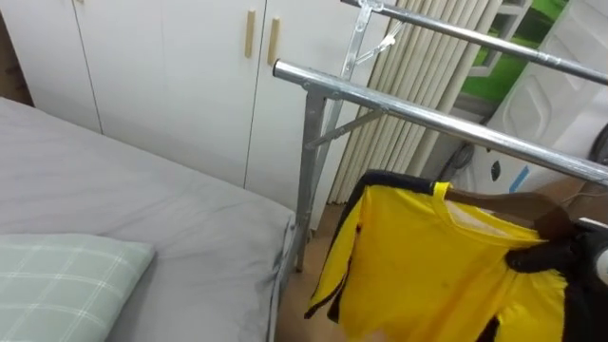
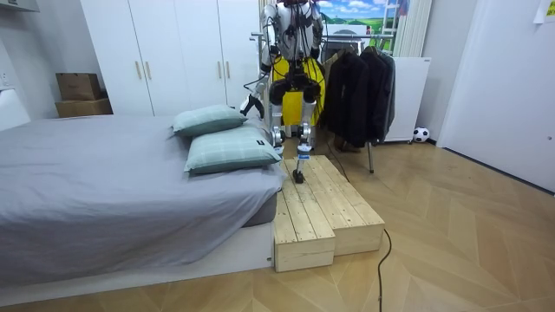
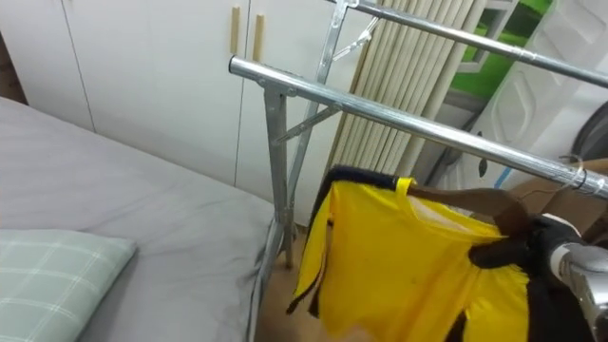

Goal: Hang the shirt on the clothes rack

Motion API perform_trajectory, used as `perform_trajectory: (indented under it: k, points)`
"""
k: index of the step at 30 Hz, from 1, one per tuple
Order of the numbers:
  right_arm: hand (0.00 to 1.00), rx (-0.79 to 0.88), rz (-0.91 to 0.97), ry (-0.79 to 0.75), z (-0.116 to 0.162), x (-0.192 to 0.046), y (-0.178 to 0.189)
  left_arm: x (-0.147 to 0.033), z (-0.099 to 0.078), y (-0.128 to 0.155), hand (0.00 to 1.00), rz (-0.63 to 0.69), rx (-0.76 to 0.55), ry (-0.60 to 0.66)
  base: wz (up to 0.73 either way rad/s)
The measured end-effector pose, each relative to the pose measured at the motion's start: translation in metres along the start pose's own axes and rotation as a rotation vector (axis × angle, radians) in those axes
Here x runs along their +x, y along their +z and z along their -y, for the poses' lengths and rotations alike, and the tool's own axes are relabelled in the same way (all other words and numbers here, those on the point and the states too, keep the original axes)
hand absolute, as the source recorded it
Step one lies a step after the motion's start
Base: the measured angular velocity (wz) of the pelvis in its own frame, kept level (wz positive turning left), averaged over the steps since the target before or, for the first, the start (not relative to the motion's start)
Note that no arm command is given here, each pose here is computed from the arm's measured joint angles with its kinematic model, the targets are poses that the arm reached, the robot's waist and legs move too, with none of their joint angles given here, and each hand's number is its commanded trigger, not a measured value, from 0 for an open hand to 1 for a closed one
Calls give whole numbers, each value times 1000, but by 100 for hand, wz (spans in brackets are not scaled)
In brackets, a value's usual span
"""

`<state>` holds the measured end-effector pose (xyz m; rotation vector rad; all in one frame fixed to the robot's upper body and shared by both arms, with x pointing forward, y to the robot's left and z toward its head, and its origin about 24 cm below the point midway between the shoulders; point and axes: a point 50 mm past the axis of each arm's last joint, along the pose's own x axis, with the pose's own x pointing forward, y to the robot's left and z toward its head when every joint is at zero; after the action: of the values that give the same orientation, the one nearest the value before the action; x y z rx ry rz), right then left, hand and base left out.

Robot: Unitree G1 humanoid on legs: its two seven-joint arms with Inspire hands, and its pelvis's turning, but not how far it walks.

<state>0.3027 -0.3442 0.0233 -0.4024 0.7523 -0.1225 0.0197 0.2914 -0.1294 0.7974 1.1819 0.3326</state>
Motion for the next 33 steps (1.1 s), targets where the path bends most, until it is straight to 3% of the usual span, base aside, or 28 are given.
perform_trajectory:
  k: [13, 24, 25, 26, 27, 28, 33]
  points:
    - [100, -278, -83, -75, 6, -1, -15, 4, -5, 7, 0, 18, 0, 2, 7]
    - [99, -317, -122, -72, 1, -1, -35, 6, -10, 9, 0, 32, 12, 12, 0]
    - [78, -320, -122, -72, 1, -1, -35, 6, -10, 9, 0, 34, 15, 12, 0]
    - [66, -321, -121, -75, 0, -1, -36, 6, -10, 10, 0, 36, 17, 11, 4]
    - [23, -319, -119, -78, 0, -2, -38, 6, -9, 10, 0, 38, 19, 10, 5]
    - [0, -318, -119, -82, 0, -2, -41, 6, -9, 10, 0, 40, 22, 8, 4]
    - [0, -324, -115, -82, -3, -2, -44, 5, -6, 10, 0, 32, -2, -2, 0]
